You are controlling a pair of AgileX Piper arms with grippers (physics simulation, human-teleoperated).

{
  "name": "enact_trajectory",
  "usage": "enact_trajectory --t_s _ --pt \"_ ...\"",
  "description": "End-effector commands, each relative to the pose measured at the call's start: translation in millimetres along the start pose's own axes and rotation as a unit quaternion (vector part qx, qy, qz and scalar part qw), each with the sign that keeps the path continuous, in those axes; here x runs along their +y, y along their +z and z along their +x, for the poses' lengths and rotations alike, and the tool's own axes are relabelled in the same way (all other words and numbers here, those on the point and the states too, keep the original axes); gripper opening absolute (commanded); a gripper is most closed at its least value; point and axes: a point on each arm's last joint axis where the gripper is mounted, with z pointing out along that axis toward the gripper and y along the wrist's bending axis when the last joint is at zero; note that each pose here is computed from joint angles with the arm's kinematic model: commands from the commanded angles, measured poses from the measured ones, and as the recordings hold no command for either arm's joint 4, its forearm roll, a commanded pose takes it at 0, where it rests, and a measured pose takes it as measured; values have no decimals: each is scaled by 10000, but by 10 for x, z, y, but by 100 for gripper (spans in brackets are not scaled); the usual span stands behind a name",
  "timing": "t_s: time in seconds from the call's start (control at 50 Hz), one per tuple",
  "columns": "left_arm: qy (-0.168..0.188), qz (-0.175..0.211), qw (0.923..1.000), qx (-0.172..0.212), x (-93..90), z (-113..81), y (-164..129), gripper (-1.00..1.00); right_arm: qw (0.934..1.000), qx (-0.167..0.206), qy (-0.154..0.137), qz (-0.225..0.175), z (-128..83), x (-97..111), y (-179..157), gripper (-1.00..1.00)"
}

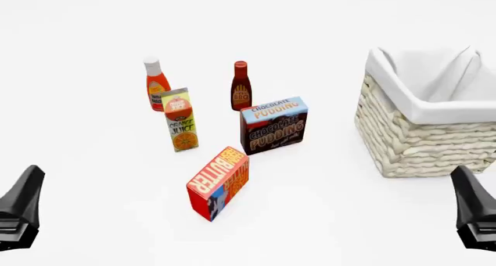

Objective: Pick the butter and place it in the basket.

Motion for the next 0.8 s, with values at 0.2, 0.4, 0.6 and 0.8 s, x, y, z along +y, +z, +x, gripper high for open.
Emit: enact_trajectory --t_s 0.2,0.4,0.6,0.8 --pt "0 0 10000 4 0 -7 3 100 9999 136 -17 -80 16 9 7 100" --pt "0 0 10000 4 0 -7 3 100 9987 406 230 -225 -30 30 72 100" --pt "0 0 10000 4 0 -7 3 100 9921 887 802 -380 -277 61 127 100" --pt "0 0 10000 4 0 -7 3 100 9859 1152 1045 -614 -547 115 255 100"
